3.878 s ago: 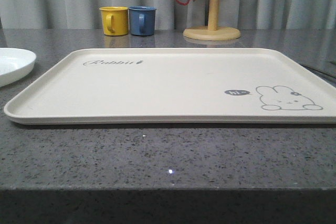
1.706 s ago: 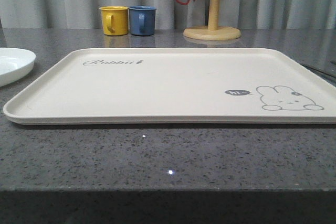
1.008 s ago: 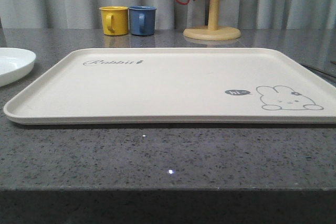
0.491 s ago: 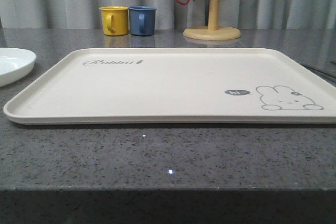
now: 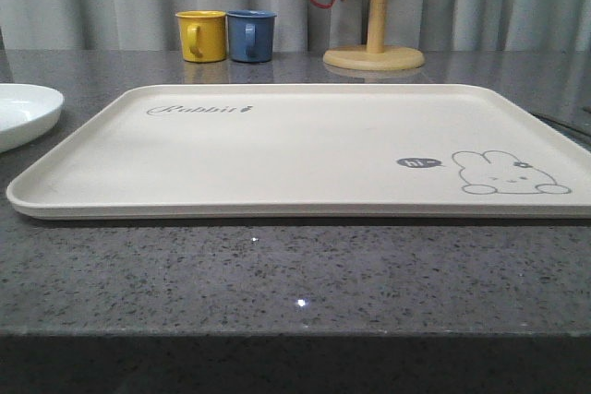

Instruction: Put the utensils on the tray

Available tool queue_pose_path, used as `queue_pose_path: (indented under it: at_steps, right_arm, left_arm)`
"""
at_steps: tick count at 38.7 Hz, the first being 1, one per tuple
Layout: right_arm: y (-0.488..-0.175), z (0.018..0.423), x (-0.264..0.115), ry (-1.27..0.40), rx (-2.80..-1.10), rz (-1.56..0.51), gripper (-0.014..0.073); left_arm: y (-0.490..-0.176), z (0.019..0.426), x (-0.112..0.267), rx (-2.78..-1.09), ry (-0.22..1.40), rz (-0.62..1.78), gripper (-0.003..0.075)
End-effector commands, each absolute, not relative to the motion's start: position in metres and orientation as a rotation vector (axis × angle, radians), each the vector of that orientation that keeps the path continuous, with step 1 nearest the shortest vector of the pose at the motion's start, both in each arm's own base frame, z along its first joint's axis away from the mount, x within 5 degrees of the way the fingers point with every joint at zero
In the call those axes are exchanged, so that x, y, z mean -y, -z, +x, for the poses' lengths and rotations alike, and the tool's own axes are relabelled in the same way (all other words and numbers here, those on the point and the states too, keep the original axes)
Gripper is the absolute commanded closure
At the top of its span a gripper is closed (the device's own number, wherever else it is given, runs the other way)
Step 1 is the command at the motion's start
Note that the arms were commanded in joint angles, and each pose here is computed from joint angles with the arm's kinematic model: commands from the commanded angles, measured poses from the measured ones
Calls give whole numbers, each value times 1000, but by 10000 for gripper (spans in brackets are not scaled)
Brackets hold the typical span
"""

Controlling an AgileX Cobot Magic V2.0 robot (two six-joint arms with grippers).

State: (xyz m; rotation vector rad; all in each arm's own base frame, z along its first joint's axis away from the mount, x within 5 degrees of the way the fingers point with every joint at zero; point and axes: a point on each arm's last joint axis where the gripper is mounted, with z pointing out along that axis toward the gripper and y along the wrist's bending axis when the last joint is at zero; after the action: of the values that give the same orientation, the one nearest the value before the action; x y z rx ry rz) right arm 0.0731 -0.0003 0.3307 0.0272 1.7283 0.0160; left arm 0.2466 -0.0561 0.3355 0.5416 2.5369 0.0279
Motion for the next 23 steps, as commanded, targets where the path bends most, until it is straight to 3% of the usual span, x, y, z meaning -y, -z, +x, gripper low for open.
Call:
queue_pose_path:
  at_steps: [1, 15, 23]
  right_arm:
    - [-348, 74, 1, 2, -1629, 19, -47]
    - [-348, 74, 1, 2, -1629, 19, -47]
    - [-348, 74, 1, 2, -1629, 19, -47]
  left_arm:
    - [-341, 260, 70, -2522, -21, 606, 167]
    - [-303, 301, 82, -2697, -61, 672, 179]
    - [-286, 308, 84, -2763, -67, 690, 341]
